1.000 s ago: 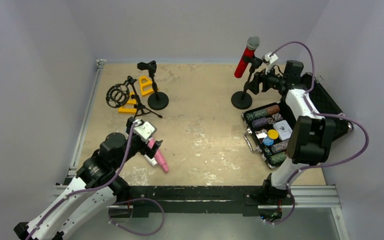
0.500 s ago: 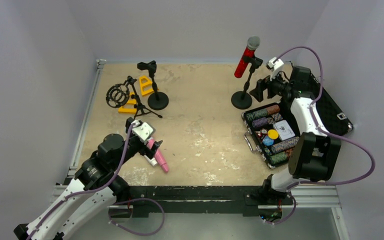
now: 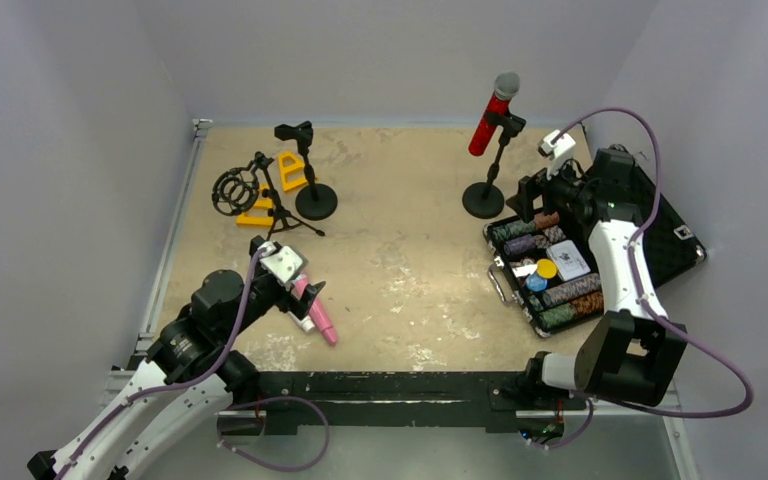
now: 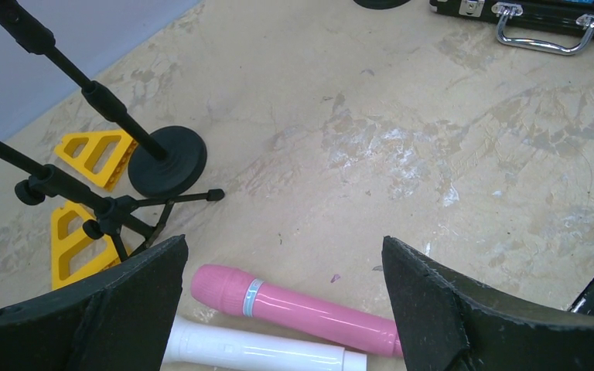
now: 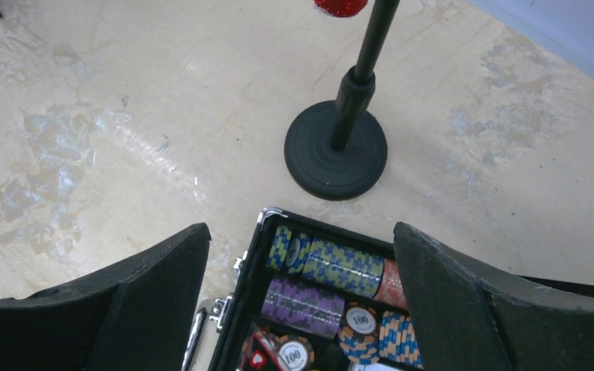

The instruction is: Attach the microphones to the stand

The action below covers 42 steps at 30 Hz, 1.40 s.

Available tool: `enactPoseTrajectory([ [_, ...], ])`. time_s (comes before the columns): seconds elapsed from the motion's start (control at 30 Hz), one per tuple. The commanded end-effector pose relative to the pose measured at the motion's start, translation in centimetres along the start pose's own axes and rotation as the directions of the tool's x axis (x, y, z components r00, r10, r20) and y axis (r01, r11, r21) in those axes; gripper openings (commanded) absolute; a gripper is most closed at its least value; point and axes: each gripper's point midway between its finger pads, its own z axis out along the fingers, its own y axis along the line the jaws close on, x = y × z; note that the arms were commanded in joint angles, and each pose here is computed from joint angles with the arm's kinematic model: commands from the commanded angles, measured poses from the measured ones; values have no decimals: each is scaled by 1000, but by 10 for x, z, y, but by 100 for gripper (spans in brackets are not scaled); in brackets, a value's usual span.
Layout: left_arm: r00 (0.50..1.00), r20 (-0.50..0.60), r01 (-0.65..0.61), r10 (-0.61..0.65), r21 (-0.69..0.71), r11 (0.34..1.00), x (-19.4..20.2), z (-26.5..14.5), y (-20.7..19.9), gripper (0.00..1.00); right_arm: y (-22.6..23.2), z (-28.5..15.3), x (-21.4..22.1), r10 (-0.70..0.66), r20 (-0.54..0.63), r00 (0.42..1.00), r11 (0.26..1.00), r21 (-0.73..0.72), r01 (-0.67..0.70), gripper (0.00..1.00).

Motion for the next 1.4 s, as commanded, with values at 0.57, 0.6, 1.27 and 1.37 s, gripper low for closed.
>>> enactPoseTrajectory([
  [0.57, 998, 61, 30, -31, 13, 999, -17, -5, -2, 99, 84, -54, 16, -25, -11, 1000, 985, -170, 23, 92],
  [0.6, 998, 62, 31, -32, 16, 999, -17, -4, -2, 99, 89, -55, 14, -26, 0, 1000, 982, -185, 25, 92],
  [1.27, 998, 61, 32, -32, 1, 999, -16, -2, 0, 99, 192, -62, -12, -122, 121, 985, 828, -535, 168, 92],
  [1.37, 997, 62, 38, -37, -9, 999, -16, -2, 2, 99, 198, -66, -20, -129, 152, 980, 808, -557, 193, 93],
])
